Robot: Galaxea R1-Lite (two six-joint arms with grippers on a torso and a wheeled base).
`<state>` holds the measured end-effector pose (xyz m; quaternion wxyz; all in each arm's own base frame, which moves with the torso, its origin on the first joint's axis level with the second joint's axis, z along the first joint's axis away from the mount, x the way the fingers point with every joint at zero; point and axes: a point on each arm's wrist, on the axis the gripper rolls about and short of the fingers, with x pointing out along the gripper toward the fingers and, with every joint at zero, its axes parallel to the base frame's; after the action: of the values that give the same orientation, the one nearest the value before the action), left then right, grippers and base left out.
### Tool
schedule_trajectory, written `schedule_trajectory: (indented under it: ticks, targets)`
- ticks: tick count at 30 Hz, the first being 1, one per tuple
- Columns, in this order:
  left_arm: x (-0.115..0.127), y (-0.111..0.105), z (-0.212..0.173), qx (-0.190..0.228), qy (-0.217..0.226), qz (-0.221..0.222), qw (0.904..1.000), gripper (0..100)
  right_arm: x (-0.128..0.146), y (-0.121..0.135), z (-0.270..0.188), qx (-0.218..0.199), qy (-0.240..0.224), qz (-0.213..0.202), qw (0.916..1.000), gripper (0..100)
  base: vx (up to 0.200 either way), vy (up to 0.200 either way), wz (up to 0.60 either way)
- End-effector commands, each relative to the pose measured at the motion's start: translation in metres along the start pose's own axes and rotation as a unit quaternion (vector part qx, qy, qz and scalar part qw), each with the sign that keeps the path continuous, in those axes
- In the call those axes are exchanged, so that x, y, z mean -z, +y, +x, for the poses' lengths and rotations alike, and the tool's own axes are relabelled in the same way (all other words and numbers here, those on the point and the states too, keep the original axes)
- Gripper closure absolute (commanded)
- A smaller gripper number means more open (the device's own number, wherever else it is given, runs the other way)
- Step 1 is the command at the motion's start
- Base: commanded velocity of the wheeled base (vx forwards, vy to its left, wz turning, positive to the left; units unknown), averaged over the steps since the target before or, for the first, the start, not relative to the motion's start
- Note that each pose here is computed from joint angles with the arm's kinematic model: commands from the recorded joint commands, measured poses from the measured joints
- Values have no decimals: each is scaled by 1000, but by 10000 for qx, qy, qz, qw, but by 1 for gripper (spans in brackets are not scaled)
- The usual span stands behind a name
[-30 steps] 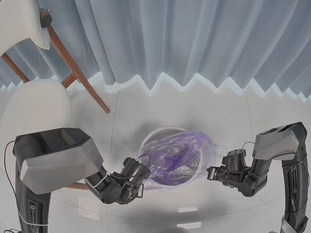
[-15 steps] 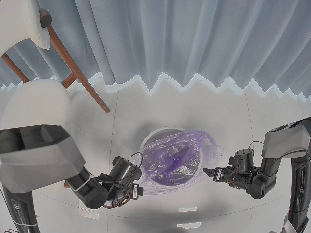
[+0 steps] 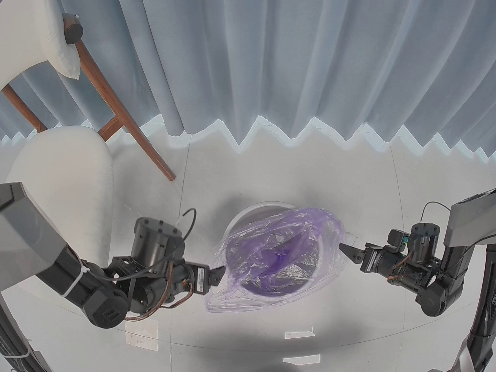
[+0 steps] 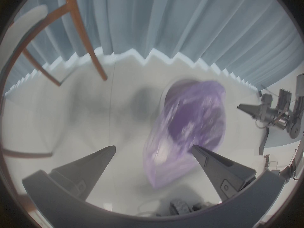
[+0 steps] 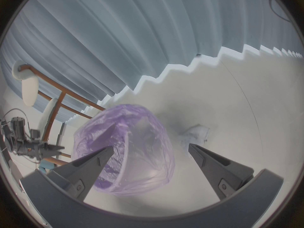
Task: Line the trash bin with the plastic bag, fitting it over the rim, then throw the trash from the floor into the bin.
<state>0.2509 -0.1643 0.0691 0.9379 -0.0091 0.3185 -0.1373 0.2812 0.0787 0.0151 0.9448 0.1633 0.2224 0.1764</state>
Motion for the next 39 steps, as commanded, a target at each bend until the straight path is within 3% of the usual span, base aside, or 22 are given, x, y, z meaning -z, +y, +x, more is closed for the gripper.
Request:
schedule_trajectory:
  ticks: [1, 6, 9, 14, 34, 35, 39]
  targets:
    - [-17, 11, 35, 225, -509, 137, 9984, 0, -26, -13, 17, -364, -428, -290, 9980, 0, 0, 0, 0]
    - [-30, 16, 53, 701, -754, 281, 9943, 0, -36, -16, 46, -535, -699, -455, 9951, 0, 0, 0, 0]
    - [-32, 13, 54, 857, -781, 320, 9927, 0, -37, -17, 55, -553, -570, -490, 9956, 0, 0, 0, 0]
    - [-30, 14, 58, 841, -758, 379, 9929, 0, -40, -19, 71, -751, -496, -646, 9938, 0, 0, 0, 0]
    - [-17, 10, 73, 860, -616, 419, 9935, 0, -41, -23, 99, -803, -525, -709, 9929, 0, 0, 0, 0]
    - [-14, 11, 77, 842, -635, 413, 9936, 100, -41, -23, 99, -803, -525, -709, 9929, 0, 0, 0, 0]
    - [-9, 13, 85, 809, -693, 383, 9936, 100, -39, -23, 99, -800, -487, -700, 9931, 0, 0, 0, 0]
